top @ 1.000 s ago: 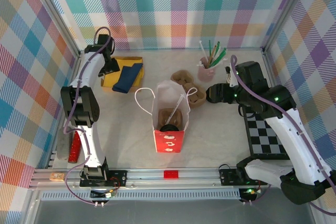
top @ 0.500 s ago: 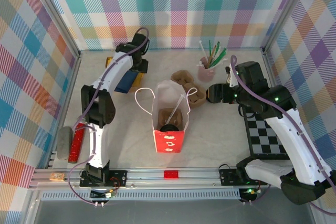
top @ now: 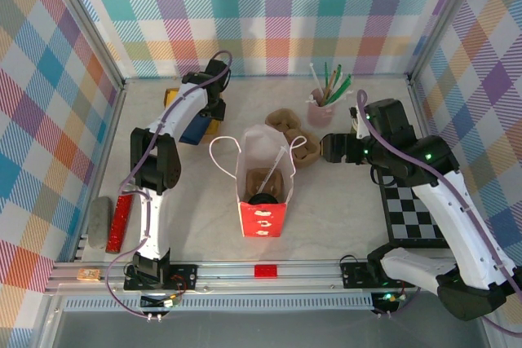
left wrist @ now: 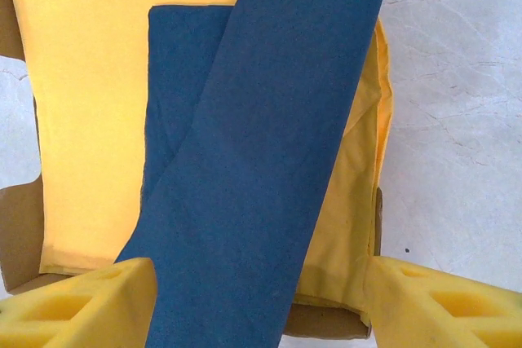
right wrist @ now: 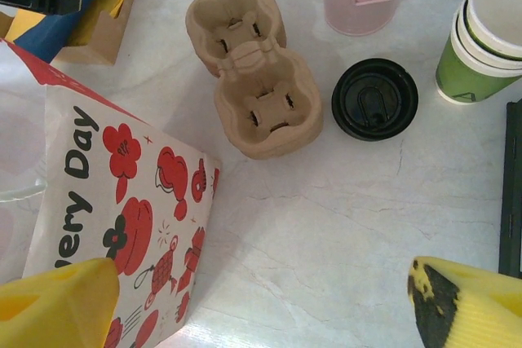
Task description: Pack the takeout coffee
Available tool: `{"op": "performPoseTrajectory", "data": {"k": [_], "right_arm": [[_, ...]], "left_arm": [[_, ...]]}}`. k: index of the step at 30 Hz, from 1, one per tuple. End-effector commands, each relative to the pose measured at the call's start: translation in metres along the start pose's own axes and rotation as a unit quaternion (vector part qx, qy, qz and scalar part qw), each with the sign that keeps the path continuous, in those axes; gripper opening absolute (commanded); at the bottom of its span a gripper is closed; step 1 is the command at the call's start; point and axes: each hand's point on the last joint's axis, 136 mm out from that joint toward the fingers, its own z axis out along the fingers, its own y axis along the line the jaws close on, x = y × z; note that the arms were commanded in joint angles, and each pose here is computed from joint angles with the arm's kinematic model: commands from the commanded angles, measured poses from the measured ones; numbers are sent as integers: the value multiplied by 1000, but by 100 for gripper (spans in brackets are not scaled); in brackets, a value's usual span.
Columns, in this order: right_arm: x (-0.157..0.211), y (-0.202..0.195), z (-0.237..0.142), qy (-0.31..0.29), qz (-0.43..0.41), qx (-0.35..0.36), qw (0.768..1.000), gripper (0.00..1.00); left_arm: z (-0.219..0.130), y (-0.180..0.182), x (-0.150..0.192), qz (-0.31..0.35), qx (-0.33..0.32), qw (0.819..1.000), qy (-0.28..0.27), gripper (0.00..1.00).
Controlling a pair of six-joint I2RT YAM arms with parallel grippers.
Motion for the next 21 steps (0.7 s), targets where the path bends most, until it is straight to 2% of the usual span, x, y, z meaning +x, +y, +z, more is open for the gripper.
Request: {"op": "performPoseTrajectory", "data": {"k": [1,21], "right_arm": [[-2,-2,-1,-9,-3,1,1000,93],[-2,0,10,-1,-3,-2,1000,95]], "left_arm": [[-4,7,-1,3,-2,1000,2,68],[19,7,1,10,4,1000,26,68]]}}
